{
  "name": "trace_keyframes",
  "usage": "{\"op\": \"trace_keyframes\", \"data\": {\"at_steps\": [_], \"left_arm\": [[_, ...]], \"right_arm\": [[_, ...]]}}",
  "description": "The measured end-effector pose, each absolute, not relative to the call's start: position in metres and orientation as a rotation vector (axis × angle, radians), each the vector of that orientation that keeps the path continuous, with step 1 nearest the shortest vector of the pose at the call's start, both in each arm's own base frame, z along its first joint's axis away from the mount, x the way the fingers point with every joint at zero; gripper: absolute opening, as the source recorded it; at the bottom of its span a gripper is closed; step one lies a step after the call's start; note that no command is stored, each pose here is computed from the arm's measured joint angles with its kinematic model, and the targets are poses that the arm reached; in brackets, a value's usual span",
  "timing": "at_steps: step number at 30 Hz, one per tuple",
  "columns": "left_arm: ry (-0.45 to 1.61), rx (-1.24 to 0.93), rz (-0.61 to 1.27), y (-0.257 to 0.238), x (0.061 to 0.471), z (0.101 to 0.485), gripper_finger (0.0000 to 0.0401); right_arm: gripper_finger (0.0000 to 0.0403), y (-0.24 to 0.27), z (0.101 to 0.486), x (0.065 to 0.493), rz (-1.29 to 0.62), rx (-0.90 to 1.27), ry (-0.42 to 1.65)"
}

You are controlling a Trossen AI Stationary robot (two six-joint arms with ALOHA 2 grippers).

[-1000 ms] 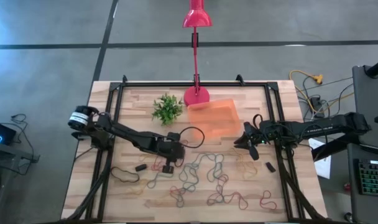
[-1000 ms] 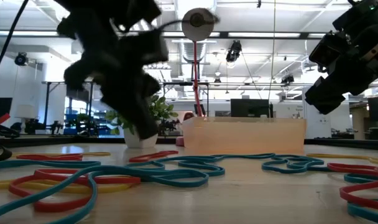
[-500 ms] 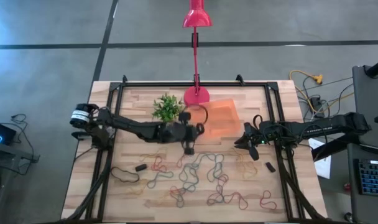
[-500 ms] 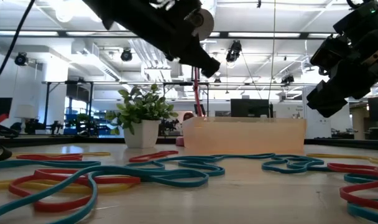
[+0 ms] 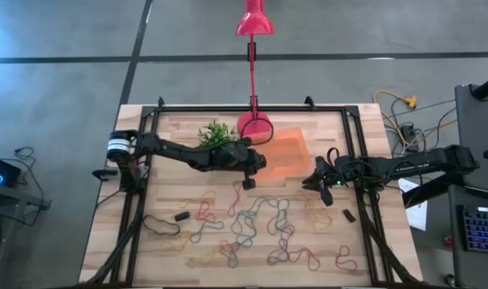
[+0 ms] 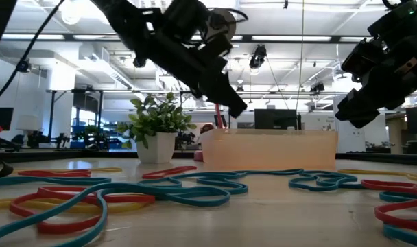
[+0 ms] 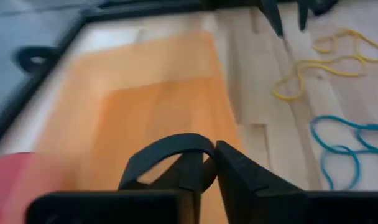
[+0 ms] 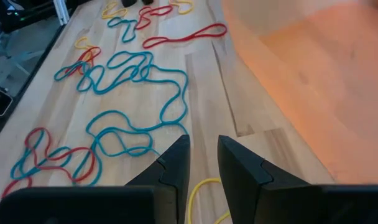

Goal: Pick and place rubber bands into bin
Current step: Put the top left black rubberband into the orange container, then put the right black rubberband into the orange container

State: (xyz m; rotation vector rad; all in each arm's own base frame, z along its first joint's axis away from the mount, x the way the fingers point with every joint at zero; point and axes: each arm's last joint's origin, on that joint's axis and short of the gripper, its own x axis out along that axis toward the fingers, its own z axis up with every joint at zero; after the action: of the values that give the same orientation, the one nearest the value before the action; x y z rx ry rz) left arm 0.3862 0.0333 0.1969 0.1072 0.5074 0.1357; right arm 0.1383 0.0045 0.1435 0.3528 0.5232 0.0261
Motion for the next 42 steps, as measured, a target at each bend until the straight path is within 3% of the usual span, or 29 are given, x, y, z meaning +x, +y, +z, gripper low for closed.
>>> {"op": "trace_keyframes", "data": {"at_steps": [6,11,20,26,36,42], "left_arm": [[0.490,0.087,0.143,0.035,0.400,0.202,0.0122],[0.499,0.090,0.147,0.035,0.400,0.213,0.0157],[0.584,0.064,0.121,0.025,0.383,0.231,0.0162],[0.687,0.046,0.062,0.000,0.372,0.229,0.0162],[0.714,0.060,-0.008,-0.027,0.368,0.227,0.0162],[0.735,0.066,-0.017,-0.031,0.365,0.220,0.0162]], "right_arm": [[0.0072,0.005,0.144,0.138,0.026,0.357,0.520],[0.0073,0.005,0.144,0.139,0.030,0.382,0.519],[0.0073,0.013,0.140,0.133,0.272,0.494,0.655],[0.0072,0.017,0.139,0.127,0.196,0.458,0.813],[0.0072,0.037,0.181,0.138,0.156,0.429,0.717],[0.0072,0.053,0.205,0.129,-0.053,0.535,1.017]]}}
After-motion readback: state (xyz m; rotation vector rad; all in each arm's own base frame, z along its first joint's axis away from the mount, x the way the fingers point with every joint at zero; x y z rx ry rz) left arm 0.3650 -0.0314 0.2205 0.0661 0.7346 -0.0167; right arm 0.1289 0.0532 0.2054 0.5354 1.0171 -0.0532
